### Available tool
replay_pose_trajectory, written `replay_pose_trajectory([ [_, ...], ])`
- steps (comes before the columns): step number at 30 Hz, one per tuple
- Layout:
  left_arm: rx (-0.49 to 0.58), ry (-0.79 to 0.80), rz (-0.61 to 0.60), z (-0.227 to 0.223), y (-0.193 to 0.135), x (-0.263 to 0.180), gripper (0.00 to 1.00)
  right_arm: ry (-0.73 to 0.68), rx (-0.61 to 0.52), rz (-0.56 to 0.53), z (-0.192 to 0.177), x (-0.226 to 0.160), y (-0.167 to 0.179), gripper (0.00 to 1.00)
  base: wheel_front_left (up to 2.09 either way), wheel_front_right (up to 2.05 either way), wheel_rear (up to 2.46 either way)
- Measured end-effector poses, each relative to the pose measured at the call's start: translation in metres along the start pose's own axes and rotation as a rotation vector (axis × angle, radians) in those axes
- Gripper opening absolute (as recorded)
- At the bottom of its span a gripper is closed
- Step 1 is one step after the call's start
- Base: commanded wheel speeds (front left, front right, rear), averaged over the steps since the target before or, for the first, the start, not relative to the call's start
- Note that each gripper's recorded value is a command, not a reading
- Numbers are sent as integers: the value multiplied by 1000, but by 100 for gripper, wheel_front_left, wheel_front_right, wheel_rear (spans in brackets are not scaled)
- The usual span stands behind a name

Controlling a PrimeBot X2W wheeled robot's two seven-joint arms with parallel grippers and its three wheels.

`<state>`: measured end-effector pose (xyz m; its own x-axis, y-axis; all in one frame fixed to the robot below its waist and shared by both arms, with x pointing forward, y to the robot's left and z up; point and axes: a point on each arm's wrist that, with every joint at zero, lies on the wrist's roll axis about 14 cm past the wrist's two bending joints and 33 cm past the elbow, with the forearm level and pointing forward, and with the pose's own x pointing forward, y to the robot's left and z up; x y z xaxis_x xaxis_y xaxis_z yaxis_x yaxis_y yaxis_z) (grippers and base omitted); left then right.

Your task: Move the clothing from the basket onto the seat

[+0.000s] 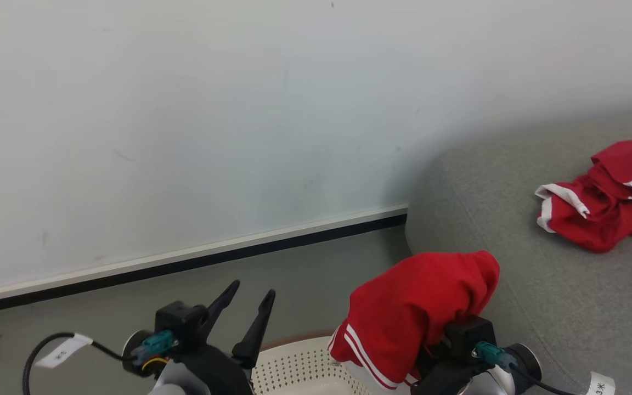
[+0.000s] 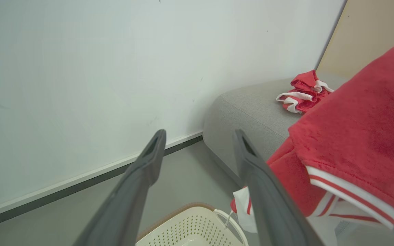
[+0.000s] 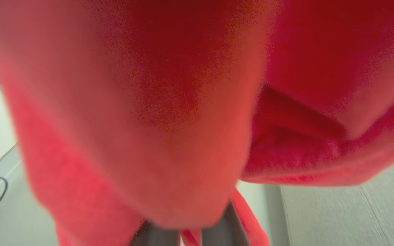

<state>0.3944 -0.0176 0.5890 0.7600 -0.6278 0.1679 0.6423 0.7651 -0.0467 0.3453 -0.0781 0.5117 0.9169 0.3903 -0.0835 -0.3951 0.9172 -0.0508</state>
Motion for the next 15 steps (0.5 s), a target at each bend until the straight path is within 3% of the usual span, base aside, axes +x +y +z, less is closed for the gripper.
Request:
replay_pose_trajectory([
  [6, -80, 53, 99, -32, 10, -3, 100, 32, 7, -99, -9, -23, -29, 0, 0, 0, 0],
  [15, -154, 88, 68, -56, -14, 9, 100, 65, 40, -265, -19, -61, -65, 0, 0, 0, 0],
])
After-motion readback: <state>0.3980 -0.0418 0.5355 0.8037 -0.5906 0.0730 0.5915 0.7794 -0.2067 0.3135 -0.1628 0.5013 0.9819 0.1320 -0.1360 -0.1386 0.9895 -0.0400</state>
